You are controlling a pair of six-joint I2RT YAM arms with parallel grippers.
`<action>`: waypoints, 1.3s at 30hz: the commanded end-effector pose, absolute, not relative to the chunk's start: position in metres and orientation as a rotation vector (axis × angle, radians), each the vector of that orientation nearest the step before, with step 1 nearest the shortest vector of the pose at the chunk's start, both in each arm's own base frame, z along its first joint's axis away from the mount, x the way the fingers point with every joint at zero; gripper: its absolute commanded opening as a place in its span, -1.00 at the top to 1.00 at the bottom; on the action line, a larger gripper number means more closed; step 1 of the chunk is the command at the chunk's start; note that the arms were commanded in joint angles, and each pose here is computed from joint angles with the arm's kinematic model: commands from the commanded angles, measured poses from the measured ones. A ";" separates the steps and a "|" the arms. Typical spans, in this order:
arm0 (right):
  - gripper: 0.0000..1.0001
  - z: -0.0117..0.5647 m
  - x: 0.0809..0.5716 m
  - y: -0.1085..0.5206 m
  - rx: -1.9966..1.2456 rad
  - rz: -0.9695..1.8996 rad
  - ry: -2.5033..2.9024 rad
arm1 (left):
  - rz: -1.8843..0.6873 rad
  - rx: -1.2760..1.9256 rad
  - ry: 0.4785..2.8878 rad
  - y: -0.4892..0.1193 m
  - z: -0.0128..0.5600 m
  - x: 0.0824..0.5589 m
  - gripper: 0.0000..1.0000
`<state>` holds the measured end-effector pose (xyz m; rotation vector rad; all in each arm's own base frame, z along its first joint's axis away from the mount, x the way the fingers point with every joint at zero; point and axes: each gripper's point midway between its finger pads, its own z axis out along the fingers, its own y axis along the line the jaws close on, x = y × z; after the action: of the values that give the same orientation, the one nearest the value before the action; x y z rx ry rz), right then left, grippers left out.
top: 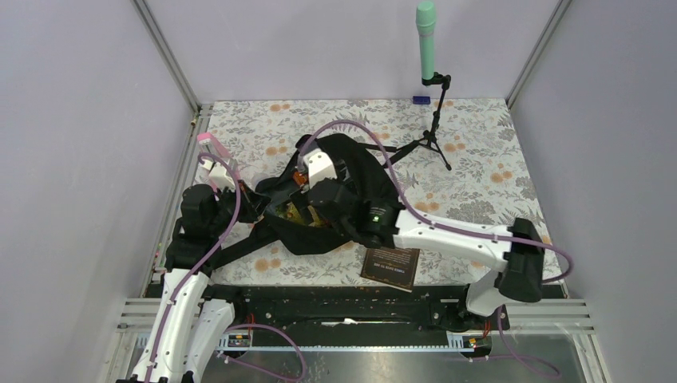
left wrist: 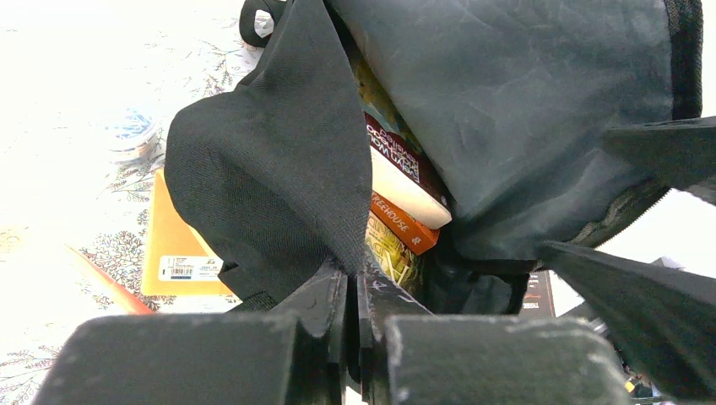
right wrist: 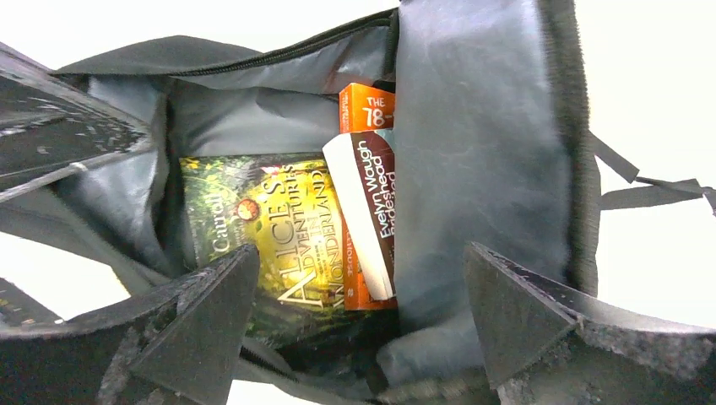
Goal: Pack the student bag
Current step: Place the book in the student bag, then adjust the student bag at the center of the board.
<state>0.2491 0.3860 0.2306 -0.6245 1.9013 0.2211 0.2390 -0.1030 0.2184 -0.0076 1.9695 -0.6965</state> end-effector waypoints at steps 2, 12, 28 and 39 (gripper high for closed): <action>-0.96 0.275 0.232 0.358 -0.541 0.395 1.897 | -0.703 0.064 1.759 -0.106 0.272 0.251 1.00; -0.98 0.239 0.255 0.272 -0.294 0.432 2.064 | -0.694 0.062 1.754 -0.105 0.273 0.250 1.00; -0.88 0.258 0.236 0.319 -0.393 0.802 2.038 | -0.693 0.061 1.761 -0.105 0.272 0.252 1.00; -0.89 0.296 0.220 0.337 -0.453 0.886 1.912 | -0.696 0.062 1.763 -0.106 0.272 0.252 1.00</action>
<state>0.2252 0.3209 0.2667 -0.4137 2.0011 0.8331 0.2391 -0.1026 0.2181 -0.0097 1.9706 -0.6938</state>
